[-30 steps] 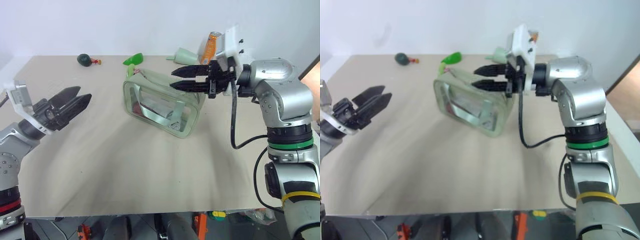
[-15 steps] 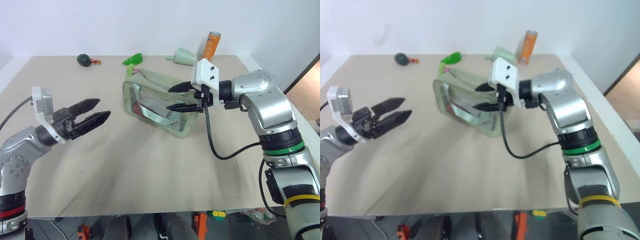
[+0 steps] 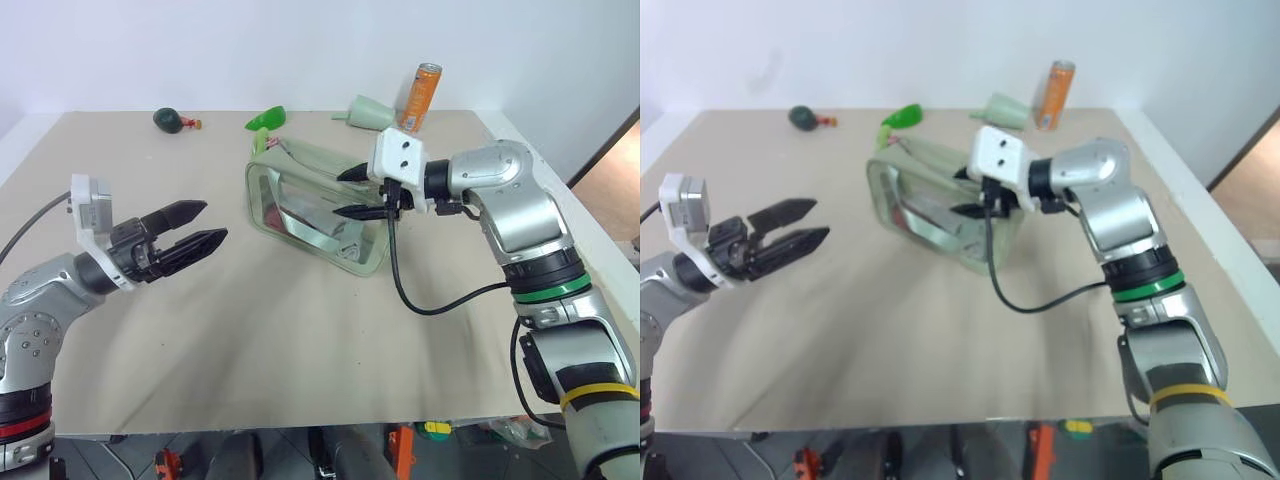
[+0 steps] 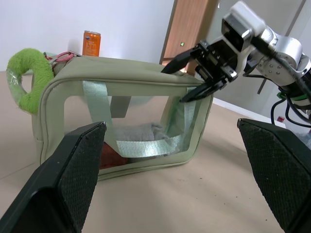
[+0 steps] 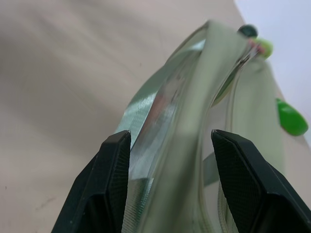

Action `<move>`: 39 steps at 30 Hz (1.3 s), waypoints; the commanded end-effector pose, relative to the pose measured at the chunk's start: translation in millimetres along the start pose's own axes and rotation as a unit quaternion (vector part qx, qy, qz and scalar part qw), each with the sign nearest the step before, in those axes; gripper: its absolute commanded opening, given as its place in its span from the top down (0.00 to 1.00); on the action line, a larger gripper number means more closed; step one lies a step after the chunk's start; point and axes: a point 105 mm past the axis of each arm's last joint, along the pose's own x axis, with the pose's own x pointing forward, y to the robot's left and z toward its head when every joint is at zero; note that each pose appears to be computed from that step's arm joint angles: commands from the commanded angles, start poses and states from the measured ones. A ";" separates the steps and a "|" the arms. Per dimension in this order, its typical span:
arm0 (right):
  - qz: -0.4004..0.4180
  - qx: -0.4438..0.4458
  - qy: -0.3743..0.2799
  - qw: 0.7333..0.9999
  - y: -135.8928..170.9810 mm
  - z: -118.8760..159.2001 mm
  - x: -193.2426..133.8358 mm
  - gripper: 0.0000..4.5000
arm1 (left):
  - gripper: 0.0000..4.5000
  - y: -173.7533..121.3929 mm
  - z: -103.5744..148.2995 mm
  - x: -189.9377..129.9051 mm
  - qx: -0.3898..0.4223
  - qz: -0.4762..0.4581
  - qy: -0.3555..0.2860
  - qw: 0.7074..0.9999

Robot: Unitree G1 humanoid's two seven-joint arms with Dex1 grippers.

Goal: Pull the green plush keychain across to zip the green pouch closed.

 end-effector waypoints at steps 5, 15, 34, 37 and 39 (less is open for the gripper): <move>0.031 -0.040 0.037 0.998 14.9 -15.6 10.4 0.52 | 0.00 -4.7 7.2 -0.5 0.021 -0.009 -0.004 1.000; 0.029 -0.027 0.031 0.999 12.6 -21.9 8.3 0.99 | 0.00 1.7 5.5 -7.9 0.014 0.013 -0.010 1.000; 0.146 -0.087 -0.015 0.985 42.1 8.1 -31.7 0.99 | 0.00 29.1 15.1 -49.0 -0.038 0.102 -0.054 0.993; 0.156 -0.109 -0.021 0.981 44.9 14.4 -31.8 0.99 | 0.00 28.1 12.6 -47.6 -0.042 0.099 -0.046 0.993; 0.164 -0.124 -0.026 0.978 45.8 18.9 -32.2 0.99 | 0.00 28.2 12.5 -46.5 -0.043 0.097 -0.044 0.993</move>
